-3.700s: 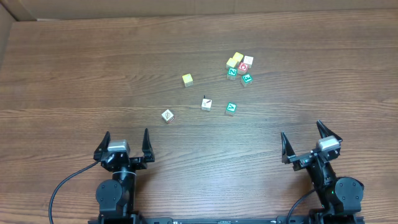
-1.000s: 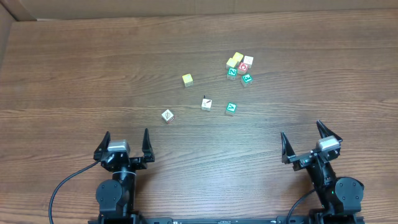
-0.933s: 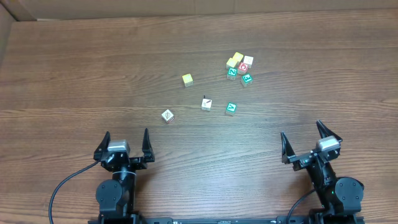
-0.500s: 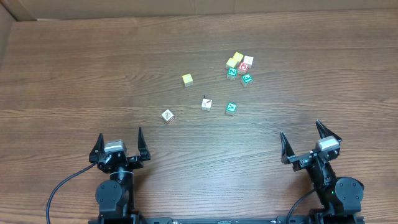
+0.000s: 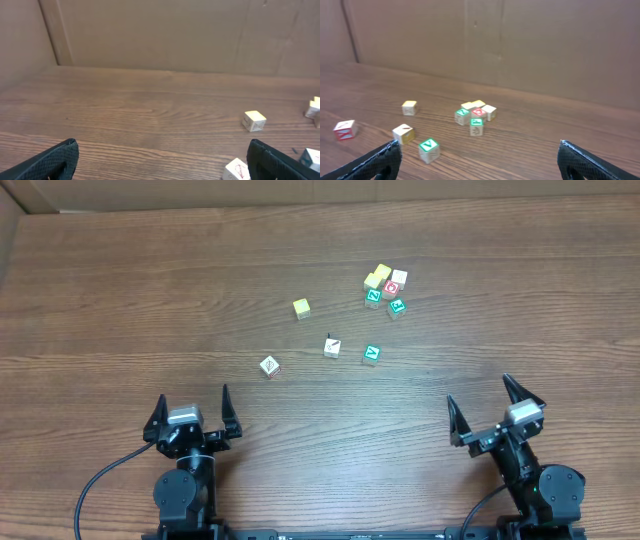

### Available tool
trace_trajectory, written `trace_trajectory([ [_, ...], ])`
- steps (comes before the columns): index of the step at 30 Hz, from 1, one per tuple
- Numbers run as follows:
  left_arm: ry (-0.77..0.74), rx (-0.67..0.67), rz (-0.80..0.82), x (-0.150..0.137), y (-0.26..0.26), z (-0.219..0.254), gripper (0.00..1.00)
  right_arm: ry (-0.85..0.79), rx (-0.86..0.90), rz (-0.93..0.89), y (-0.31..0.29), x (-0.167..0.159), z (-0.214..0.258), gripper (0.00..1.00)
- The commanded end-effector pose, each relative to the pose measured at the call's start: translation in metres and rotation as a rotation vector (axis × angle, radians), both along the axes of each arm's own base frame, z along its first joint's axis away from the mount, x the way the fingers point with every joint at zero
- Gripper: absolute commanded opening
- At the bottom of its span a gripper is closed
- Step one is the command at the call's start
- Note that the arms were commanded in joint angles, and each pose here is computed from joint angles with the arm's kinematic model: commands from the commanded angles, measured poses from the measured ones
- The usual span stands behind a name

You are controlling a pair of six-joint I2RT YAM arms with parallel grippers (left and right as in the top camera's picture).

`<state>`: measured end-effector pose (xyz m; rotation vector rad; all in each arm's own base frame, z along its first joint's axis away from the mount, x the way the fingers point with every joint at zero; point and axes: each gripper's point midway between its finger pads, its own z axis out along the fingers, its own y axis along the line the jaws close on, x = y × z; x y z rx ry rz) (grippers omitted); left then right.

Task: Flip 3 blocks
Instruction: 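Raise both arms and move the right gripper toward the block cluster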

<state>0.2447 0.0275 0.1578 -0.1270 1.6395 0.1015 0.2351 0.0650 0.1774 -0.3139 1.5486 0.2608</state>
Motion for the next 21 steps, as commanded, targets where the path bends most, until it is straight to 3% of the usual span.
trace_trajectory([
  [1,-0.012,0.006,-0.087,0.001,-0.015,0.002,1.0,0.007,0.041,0.039,0.006,-0.003,-0.001,1.0],
  [10,-0.089,-0.179,-0.236,-0.002,-0.042,0.03,1.0,0.009,0.175,0.044,0.006,-0.007,0.026,1.0],
  [14,-0.128,-0.246,-0.285,-0.012,-0.05,0.068,1.0,0.001,0.183,0.036,0.004,-0.014,0.049,1.0],
  [21,-0.138,-0.252,-0.287,-0.035,-0.051,0.153,0.99,0.071,0.183,-0.013,-0.003,-0.022,0.09,1.0],
])
